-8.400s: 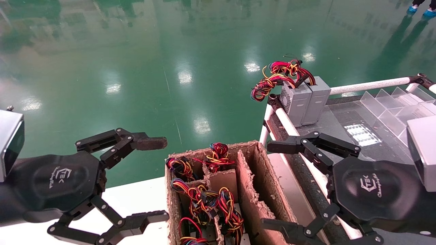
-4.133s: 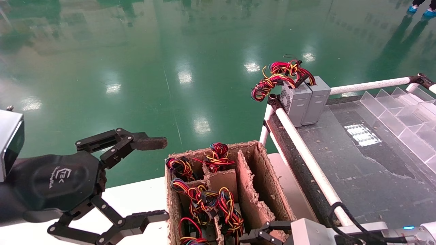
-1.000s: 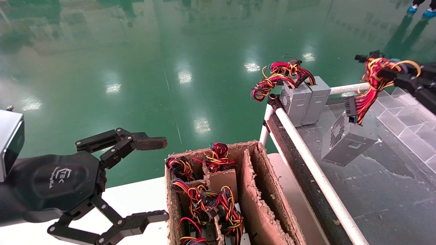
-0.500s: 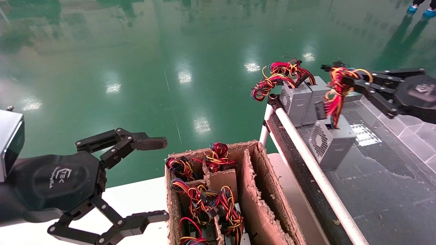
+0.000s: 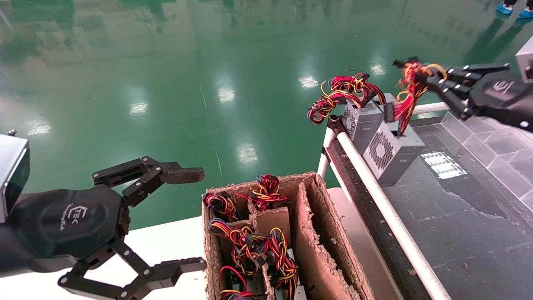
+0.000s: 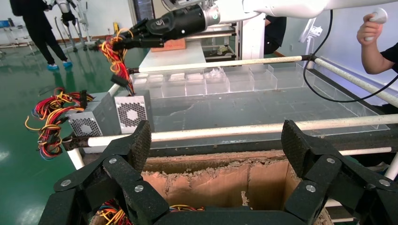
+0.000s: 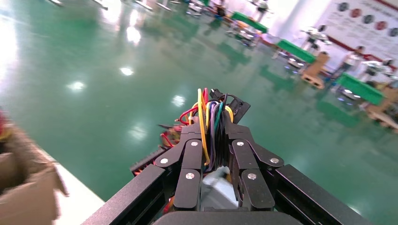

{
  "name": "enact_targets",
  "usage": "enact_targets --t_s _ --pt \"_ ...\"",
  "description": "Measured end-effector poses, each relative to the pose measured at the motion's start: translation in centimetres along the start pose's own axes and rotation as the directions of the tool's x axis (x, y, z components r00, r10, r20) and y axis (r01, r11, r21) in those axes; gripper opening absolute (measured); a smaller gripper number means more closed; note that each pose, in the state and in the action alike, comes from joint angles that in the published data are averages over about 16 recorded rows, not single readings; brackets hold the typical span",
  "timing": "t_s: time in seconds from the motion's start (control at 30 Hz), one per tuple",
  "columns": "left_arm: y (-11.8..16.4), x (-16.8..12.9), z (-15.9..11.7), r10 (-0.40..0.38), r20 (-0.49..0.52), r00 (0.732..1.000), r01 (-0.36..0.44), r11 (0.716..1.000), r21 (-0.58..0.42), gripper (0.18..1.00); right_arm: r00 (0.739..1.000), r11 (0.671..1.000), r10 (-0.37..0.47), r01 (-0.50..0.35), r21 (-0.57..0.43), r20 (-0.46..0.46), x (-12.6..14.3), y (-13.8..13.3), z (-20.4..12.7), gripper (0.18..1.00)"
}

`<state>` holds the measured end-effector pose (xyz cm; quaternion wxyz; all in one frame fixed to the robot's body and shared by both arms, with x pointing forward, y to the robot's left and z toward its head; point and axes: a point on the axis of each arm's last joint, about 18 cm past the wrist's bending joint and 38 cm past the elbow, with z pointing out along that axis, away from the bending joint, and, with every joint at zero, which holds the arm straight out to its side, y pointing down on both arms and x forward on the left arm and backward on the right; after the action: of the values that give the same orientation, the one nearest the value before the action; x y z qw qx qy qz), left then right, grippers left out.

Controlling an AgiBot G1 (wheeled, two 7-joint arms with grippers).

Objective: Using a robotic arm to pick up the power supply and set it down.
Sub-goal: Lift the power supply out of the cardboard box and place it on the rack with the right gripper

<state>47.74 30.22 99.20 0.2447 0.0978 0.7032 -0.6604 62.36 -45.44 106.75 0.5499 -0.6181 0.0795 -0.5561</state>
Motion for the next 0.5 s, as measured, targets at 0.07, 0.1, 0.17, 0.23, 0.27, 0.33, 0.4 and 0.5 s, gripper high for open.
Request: enact_targets --t_s 0.07,0.1,0.17,0.23,0.27,0.33,0.4,0.5 --pt "0.0 0.0 0.0 0.0 0.0 1.0 0.0 1.0 0.0 1.001 1.0 1.0 -0.004 0.004 -0.01 -0.024 0.6 0.0 0.0 0.248" --pt "0.0 0.0 0.0 0.0 0.0 1.0 0.0 1.0 0.0 1.001 0.999 1.0 -0.007 0.006 -0.016 -0.037 0.9 0.0 0.0 0.248" --pt "0.0 0.0 0.0 0.0 0.0 1.0 0.0 1.0 0.0 1.001 0.998 1.0 -0.01 0.008 -0.029 -0.063 1.5 0.1 0.0 0.248" --pt "0.0 0.0 0.0 0.0 0.0 1.0 0.0 1.0 0.0 1.001 0.996 0.999 -0.013 0.009 -0.045 -0.092 2.1 0.2 0.0 0.248" --pt "0.0 0.0 0.0 0.0 0.0 1.0 0.0 1.0 0.0 1.001 0.994 0.998 -0.014 0.008 -0.054 -0.107 2.4 0.3 0.1 0.248" --pt "0.0 0.0 0.0 0.0 0.0 1.0 0.0 1.0 0.0 1.001 0.99 0.997 -0.019 0.009 -0.075 -0.139 3.1 0.5 0.2 0.248" --pt "0.0 0.0 0.0 0.0 0.0 1.0 0.0 1.0 0.0 1.001 0.985 0.995 -0.027 0.01 -0.098 -0.171 3.7 0.7 0.3 0.248" --pt "0.0 0.0 0.0 0.0 0.0 1.0 0.0 1.0 0.0 1.001 0.975 0.991 -0.041 0.012 -0.132 -0.218 4.6 1.0 0.7 0.248"
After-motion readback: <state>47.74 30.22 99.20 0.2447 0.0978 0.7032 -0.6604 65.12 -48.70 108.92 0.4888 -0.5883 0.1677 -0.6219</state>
